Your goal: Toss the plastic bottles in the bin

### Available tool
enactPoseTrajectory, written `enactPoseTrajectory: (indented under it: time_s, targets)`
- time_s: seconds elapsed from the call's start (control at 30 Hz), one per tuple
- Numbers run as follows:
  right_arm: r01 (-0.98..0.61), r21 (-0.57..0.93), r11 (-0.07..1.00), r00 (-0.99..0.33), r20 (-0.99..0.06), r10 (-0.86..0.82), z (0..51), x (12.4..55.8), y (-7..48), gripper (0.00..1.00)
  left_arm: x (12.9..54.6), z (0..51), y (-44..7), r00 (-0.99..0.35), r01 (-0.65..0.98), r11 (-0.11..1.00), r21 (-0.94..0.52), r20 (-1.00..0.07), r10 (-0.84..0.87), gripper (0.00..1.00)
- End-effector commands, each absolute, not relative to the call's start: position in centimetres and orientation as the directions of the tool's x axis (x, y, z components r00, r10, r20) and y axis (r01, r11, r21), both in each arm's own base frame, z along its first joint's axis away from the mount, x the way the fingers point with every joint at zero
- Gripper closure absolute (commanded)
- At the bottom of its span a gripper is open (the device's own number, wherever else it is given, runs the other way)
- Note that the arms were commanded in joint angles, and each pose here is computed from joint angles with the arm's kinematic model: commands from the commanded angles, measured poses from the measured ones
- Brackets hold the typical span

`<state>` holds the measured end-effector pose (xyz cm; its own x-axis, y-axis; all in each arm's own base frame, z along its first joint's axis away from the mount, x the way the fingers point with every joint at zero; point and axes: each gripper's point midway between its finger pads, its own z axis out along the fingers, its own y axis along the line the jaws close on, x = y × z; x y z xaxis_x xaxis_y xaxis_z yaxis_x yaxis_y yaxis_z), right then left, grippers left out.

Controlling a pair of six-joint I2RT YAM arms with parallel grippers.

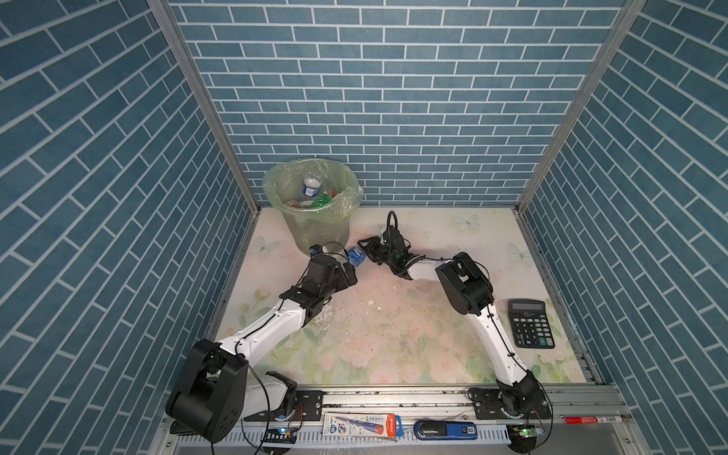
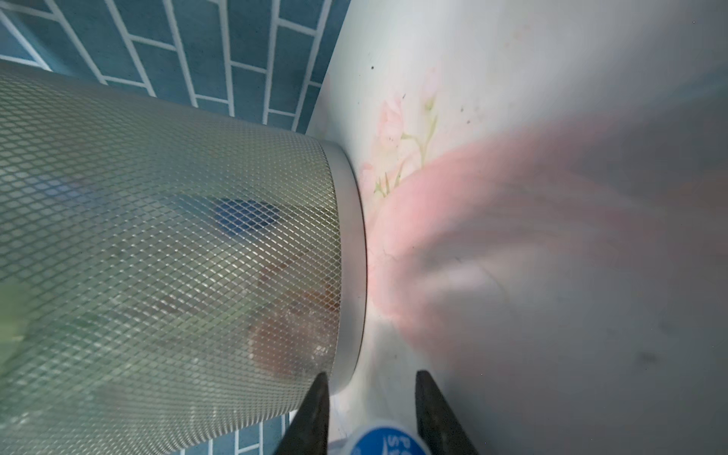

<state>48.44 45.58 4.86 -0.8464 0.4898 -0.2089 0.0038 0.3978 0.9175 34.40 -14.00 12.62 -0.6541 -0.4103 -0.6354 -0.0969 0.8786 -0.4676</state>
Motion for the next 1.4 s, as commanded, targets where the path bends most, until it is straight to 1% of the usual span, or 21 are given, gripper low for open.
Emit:
enactPoseTrajectory:
  time_s: [0.0, 0.13, 0.2, 0.43, 0.5, 0.7, 0.87, 1.0, 1.13, 1.37]
  targets:
    - [0.020, 0.909, 0.417, -0.828, -0.219, 0.517, 4.8, 48.5, 43.0, 0.74, 34.1, 11.6, -14.2, -0.683, -0.117, 0.880, -0.460, -0.606, -0.408, 0.01]
    - [0.026, 0.914, 0.406, -0.820, -0.213, 0.531, 4.9, 48.2, 40.7, 0.76, 33.9, 10.8, -14.9, -0.705, -0.119, 0.889, -0.443, -0.593, -0.390, 0.01]
    - [0.026, 0.912, 0.410, -0.816, -0.218, 0.536, 5.1, 48.1, 39.6, 0.77, 34.4, 11.4, -15.6, -0.704, -0.108, 0.886, -0.450, -0.595, -0.388, 0.01]
    - [-0.010, 0.882, 0.470, -0.813, -0.281, 0.510, 6.8, 46.7, 35.9, 0.80, 35.3, 12.0, -17.9, -0.723, -0.043, 0.903, -0.427, -0.611, -0.323, 0.01]
    - [-0.038, 0.866, 0.498, -0.808, -0.319, 0.494, 8.1, 46.2, 34.9, 0.80, 35.6, 12.1, -18.5, -0.727, -0.018, 0.912, -0.410, -0.621, -0.293, 0.01]
    - [-0.128, 0.750, 0.650, -0.798, -0.467, 0.382, 10.7, 44.7, 32.4, 0.81, 36.6, 12.8, -20.3, -0.735, 0.078, 0.933, -0.351, -0.653, -0.184, 0.01]
    - [-0.199, 0.687, 0.699, -0.788, -0.536, 0.302, 13.4, 44.1, 31.9, 0.81, 36.7, 13.7, -23.2, -0.727, 0.191, 0.921, -0.339, -0.679, -0.099, 0.01]
    - [-0.231, 0.688, 0.687, -0.791, -0.545, 0.280, 14.9, 44.0, 32.1, 0.81, 36.5, 14.3, -25.4, -0.711, 0.269, 0.902, -0.338, -0.701, -0.051, 0.01]
    - [-0.264, 0.708, 0.655, -0.799, -0.541, 0.263, 16.0, 43.6, 32.8, 0.82, 36.4, 13.9, -26.1, -0.716, 0.292, 0.896, -0.335, -0.698, -0.027, 0.01]
    - [-0.304, 0.723, 0.620, -0.792, -0.554, 0.258, 18.4, 43.1, 33.1, 0.82, 36.2, 13.4, -27.2, -0.722, 0.338, 0.876, -0.345, -0.692, 0.006, 0.07]
